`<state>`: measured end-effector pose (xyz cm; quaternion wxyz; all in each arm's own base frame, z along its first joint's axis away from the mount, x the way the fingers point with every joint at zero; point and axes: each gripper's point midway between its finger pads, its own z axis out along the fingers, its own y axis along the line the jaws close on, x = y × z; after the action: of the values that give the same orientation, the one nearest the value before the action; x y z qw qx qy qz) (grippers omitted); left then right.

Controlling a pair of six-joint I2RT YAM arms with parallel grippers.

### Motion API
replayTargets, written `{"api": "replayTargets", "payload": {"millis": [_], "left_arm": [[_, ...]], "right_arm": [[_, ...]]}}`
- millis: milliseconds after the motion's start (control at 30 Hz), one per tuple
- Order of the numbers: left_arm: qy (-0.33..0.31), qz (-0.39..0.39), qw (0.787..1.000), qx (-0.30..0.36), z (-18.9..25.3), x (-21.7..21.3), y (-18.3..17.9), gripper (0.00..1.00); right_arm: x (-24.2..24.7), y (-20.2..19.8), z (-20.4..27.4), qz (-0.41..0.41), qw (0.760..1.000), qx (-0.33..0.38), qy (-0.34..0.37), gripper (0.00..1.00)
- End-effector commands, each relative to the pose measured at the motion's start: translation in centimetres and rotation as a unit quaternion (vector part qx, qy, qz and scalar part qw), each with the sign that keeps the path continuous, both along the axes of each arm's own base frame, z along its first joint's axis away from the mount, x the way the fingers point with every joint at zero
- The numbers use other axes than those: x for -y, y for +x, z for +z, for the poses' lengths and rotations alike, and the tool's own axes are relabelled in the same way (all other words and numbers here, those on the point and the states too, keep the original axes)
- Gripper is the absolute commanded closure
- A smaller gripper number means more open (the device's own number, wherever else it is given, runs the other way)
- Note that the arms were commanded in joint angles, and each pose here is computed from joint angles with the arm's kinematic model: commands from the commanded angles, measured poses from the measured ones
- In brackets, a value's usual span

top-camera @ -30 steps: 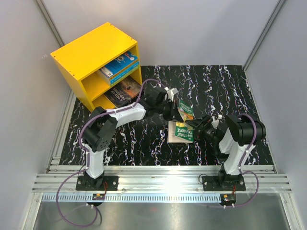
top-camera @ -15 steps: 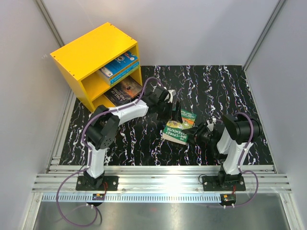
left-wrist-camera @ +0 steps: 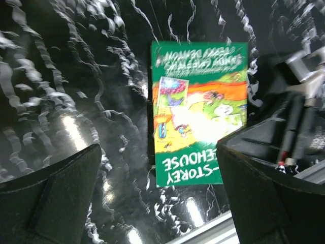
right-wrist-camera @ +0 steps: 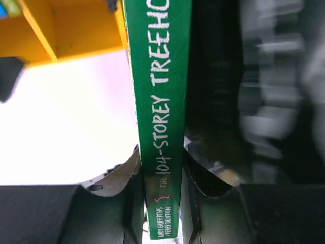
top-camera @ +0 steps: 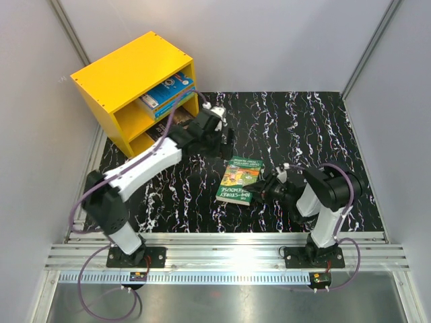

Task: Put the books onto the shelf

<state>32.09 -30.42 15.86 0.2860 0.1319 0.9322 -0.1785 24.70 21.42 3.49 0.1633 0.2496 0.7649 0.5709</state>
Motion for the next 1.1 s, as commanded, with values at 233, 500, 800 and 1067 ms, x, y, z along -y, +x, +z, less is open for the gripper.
{"api": "replayTargets", "payload": {"millis": [233, 500, 800, 1067], "left_arm": [[0.033, 0.085, 0.984, 0.154, 11.2, -12.5, -5.6, 0.01], [0.06, 0.135, 0.968, 0.201, 13.3, -20.5, -10.7, 0.01], [0.039, 0.173, 0.954, 0.244, 16.6, -25.3, -14.6, 0.01], [0.026, 0.153, 0.96, 0.231, 15.4, -25.1, -15.8, 0.01]], "right_arm": [[-11.6, 2.0, 14.3, 0.067, 0.976, 0.208, -0.012, 1.0], [-17.9, 6.5, 14.7, 0.103, 0.977, 0.188, 0.009, 1.0], [-22.5, 10.7, 15.0, 0.112, 0.974, 0.193, 0.029, 1.0], [-25.8, 14.1, 15.8, 0.118, 0.97, 0.203, 0.064, 1.0]]}}
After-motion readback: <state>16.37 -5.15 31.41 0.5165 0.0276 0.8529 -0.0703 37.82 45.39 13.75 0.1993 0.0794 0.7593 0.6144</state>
